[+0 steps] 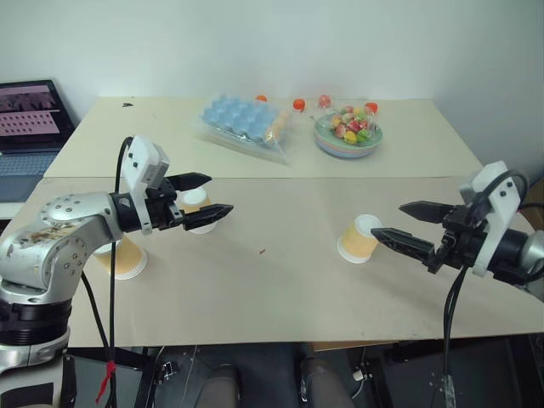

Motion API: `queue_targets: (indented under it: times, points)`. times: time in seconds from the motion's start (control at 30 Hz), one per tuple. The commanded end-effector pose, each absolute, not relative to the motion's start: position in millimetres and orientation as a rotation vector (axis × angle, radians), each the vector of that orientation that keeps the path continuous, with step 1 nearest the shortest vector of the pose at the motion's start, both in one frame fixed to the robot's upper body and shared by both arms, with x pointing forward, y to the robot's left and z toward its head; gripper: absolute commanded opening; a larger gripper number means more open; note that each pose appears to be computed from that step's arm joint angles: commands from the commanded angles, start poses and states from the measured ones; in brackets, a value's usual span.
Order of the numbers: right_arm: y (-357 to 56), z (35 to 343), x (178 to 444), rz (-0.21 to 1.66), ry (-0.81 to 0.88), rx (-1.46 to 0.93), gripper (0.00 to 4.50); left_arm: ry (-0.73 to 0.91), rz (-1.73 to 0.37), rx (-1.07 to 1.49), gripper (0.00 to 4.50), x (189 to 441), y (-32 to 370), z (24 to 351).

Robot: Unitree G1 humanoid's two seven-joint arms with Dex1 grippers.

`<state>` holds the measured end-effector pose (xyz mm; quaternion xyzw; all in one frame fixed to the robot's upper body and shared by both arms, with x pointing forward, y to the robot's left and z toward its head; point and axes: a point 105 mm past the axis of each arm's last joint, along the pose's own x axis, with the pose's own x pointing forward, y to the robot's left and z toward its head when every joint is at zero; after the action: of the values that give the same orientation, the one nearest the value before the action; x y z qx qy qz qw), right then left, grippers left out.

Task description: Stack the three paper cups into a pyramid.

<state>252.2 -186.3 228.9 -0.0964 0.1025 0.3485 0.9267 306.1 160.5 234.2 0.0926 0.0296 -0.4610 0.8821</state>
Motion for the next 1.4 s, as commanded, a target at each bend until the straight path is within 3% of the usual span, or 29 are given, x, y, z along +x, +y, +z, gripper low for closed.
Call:
queue_targets:
  times: [0.03,0.4,0.63,0.93,1.17,1.4]
  points:
    - [-185.3,241.1,251.2,0.715,0.159,-0.23,4.5,0.02,-0.985,0.227,4.42,301.1,157.3,245.0]
    - [-176.3,233.4,263.5,0.78,0.175,-0.219,4.5,-0.002,-0.818,0.168,4.42,306.5,195.7,258.1]
    - [-168.9,230.4,276.0,0.832,0.172,-0.23,4.5,-0.029,-0.557,0.121,4.42,310.7,244.4,257.2]
    - [-161.9,226.7,285.7,0.882,0.168,-0.232,4.5,-0.018,-0.414,0.136,4.42,292.5,283.1,249.2]
    - [-152.2,228.5,296.8,0.935,0.144,-0.241,4.5,-0.005,-0.255,0.134,4.42,261.4,324.0,219.3]
    - [-146.5,231.6,301.0,0.97,0.133,-0.25,4.5,-0.006,-0.21,0.121,4.42,250.5,325.9,201.3]
